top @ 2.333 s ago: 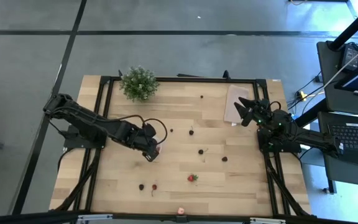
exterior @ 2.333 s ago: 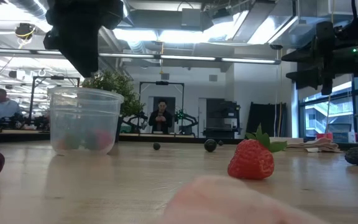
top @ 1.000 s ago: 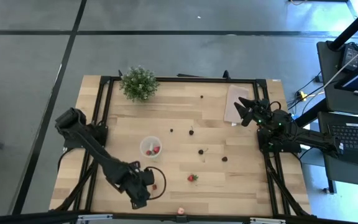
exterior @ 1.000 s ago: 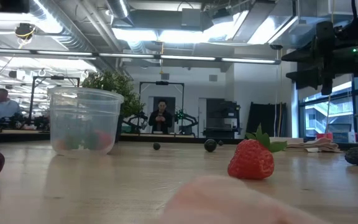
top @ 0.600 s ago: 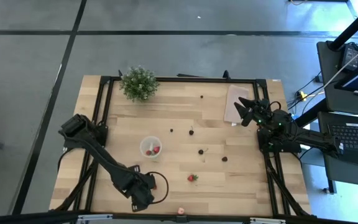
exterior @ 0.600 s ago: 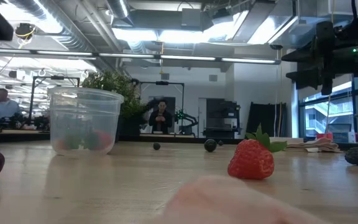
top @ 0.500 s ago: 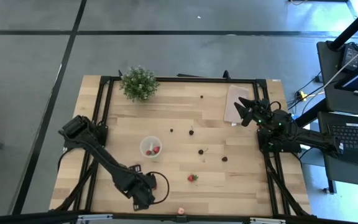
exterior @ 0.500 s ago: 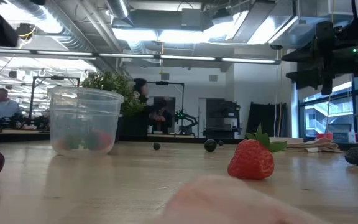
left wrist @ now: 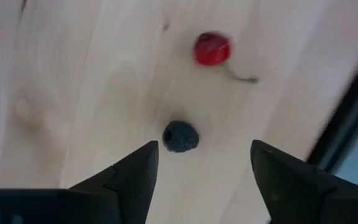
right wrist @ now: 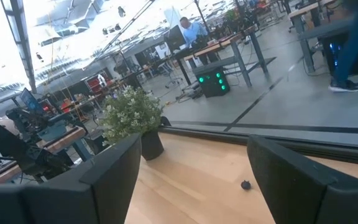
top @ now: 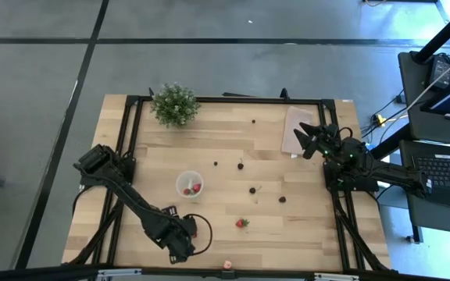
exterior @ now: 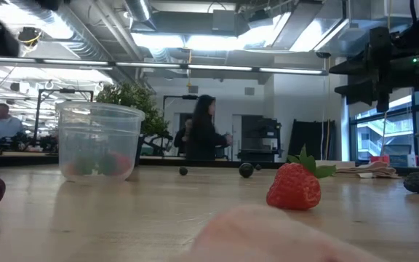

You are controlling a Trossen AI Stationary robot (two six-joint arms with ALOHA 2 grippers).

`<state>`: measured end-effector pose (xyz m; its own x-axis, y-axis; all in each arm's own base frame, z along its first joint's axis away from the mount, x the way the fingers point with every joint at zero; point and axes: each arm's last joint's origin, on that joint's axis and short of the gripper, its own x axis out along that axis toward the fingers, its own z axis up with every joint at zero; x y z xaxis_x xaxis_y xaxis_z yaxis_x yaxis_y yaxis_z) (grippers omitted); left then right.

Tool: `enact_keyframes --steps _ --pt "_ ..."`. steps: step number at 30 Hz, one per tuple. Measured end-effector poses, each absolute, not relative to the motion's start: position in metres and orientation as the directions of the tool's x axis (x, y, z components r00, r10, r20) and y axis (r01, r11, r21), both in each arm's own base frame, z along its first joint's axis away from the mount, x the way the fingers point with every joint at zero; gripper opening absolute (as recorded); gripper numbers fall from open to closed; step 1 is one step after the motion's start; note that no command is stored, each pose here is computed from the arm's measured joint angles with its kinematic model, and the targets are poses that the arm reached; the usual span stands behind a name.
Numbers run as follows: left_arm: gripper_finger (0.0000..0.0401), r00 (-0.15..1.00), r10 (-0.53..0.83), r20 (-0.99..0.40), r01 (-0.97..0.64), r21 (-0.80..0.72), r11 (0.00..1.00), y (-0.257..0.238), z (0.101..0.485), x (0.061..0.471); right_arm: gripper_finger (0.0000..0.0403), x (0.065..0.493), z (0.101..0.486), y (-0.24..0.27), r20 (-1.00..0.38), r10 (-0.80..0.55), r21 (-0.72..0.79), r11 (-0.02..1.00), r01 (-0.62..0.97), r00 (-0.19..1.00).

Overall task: Pick and placing Produce into tupperware
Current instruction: Put the blackberry into the container

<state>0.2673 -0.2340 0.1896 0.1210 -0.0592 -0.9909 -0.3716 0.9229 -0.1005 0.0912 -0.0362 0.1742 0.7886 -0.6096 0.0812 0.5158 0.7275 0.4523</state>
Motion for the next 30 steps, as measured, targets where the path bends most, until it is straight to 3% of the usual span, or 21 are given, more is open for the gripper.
enact_keyframes --steps 16,30 --pt "0.0223 0.086 -0.058 -0.995 -0.571 -0.097 0.815 -0.222 0.150 0.255 0.0295 0.091 0.174 -0.036 0.083 -0.608 0.452 0.729 0.514 0.789" --pt "0.0198 0.117 -0.093 -0.989 -0.613 -0.146 0.776 -0.218 0.143 0.257 0.0295 0.091 0.174 -0.036 0.083 -0.608 0.429 0.737 0.523 0.789"
